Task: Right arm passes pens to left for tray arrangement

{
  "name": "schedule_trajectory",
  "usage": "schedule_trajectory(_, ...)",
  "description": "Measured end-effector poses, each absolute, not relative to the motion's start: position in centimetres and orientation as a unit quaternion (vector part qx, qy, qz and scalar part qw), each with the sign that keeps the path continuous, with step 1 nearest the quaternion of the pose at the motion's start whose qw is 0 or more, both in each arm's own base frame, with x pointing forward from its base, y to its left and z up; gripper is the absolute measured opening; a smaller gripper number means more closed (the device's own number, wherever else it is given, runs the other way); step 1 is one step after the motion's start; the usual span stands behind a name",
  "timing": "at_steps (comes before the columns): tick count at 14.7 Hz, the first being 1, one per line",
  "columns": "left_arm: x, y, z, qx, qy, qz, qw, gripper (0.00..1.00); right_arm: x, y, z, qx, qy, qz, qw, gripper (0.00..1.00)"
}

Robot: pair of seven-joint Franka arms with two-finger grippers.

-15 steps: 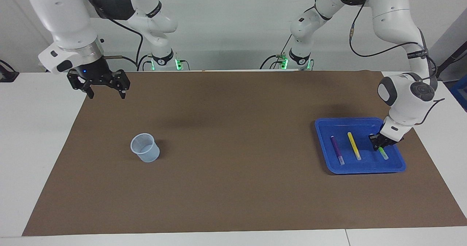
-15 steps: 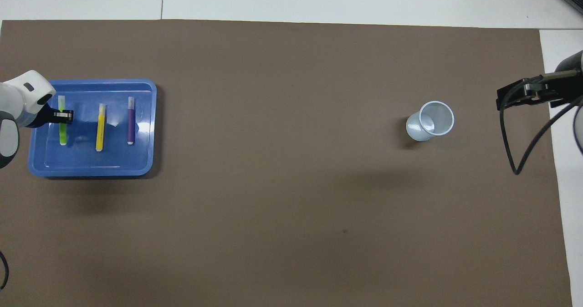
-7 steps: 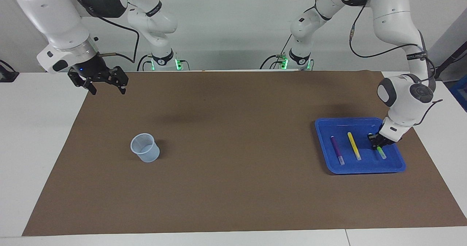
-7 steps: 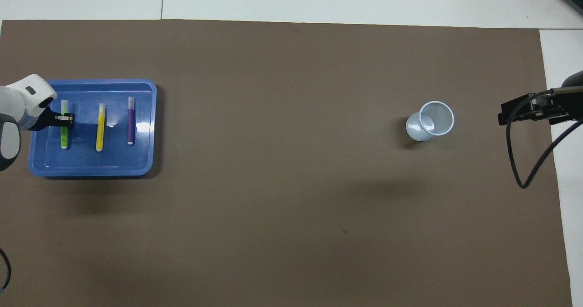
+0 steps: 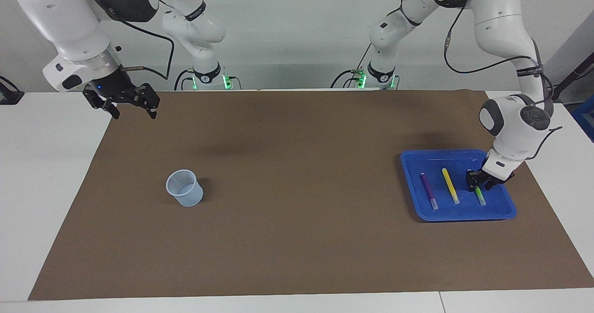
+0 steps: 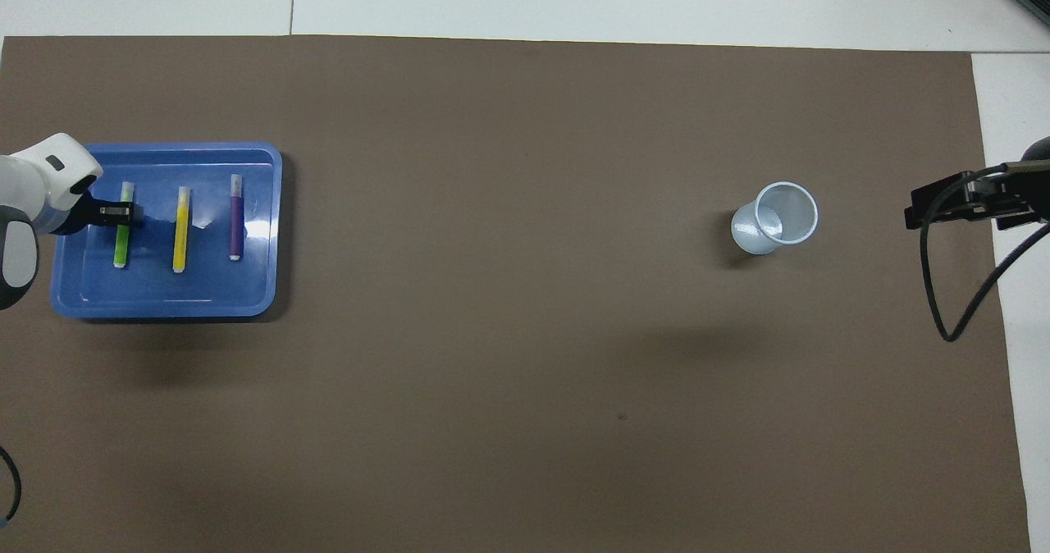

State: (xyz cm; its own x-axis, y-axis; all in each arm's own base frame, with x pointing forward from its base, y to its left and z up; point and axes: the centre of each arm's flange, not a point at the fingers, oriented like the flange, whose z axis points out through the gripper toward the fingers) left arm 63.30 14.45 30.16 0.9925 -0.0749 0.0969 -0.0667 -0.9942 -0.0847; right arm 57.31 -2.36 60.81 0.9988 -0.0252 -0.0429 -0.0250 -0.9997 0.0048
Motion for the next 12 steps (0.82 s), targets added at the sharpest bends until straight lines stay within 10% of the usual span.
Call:
schedule_trajectory(5,63.9,13.7,31.0,-0.996,0.042,-0.066,0.040,1.00,57.3,-1.8,60.8,1.000,-0.008,-0.022,0.002,1.00)
schedule_trajectory(12,65.0,10.1,37.5,-0.989,0.068,-0.115,0.064,1.00,57.3,-0.8,60.9,1.000,0.001,-0.021,0.002,1.00)
